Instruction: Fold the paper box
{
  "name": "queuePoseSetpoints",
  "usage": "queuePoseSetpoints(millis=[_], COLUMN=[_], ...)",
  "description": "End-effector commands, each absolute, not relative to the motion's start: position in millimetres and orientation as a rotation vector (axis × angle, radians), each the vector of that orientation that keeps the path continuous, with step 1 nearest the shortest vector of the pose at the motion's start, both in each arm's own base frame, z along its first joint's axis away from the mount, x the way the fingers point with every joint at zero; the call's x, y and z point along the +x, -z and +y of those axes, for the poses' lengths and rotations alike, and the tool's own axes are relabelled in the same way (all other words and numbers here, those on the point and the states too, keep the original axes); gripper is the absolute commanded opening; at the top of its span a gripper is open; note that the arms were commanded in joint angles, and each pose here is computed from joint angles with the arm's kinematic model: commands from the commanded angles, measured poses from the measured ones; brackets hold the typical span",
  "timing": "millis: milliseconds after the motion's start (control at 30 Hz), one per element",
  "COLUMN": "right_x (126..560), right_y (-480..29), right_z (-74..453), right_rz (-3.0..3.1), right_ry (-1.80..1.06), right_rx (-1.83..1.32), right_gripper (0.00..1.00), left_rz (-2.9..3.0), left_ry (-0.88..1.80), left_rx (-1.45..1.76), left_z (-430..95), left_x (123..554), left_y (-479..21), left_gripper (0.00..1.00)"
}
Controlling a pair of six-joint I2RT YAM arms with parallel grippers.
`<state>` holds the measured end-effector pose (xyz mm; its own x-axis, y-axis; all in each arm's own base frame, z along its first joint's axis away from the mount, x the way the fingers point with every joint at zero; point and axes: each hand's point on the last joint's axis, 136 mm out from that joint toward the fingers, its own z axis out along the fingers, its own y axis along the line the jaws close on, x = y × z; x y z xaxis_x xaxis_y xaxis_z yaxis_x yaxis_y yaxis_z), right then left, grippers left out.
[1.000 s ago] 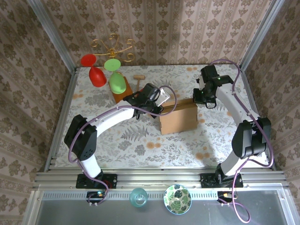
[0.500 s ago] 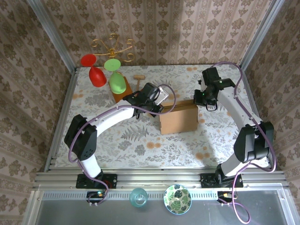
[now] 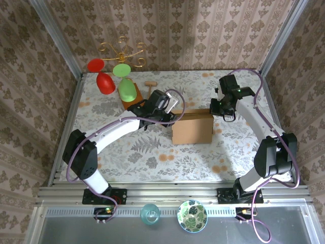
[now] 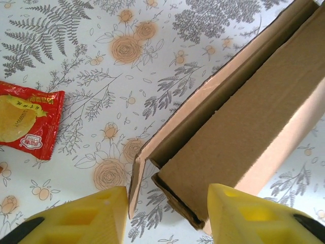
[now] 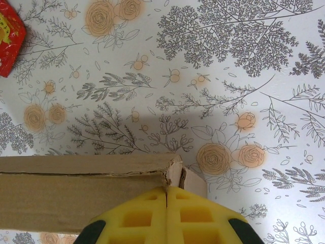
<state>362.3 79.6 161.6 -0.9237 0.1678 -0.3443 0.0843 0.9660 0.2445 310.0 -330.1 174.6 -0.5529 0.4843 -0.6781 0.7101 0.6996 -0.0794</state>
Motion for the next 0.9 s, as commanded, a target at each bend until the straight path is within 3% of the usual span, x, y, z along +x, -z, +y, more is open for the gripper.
queuePoseSetpoints(millis=[0, 267, 567, 700, 867], right_x=[363, 363, 363, 363, 364], right_y=[-172, -175, -174, -174, -175], right_z=[82, 84, 86, 86, 86], right_rz=[2.703, 2.672, 2.676, 2.674, 2.673], right_ry=[-0.333, -0.356, -0.37, -0.372, -0.371], right_rx=[0.15, 0.145, 0.143, 0.143, 0.145], right_gripper=[0.0, 0.0, 0.0, 0.0, 0.0], left_rz=[2.27, 2.322, 2.442, 2.358, 2.222], left_ry=[0.546, 0.698, 0.708, 0.641, 0.905], left_rx=[0.811, 0.667, 0.817, 0.85, 0.954], left_z=[-325, -311, -317, -320, -357], left_x=[307, 312, 312, 307, 263], left_y=[-192, -212, -193, -218, -259], left_gripper=[0.47, 0.48, 0.44, 0.44, 0.31])
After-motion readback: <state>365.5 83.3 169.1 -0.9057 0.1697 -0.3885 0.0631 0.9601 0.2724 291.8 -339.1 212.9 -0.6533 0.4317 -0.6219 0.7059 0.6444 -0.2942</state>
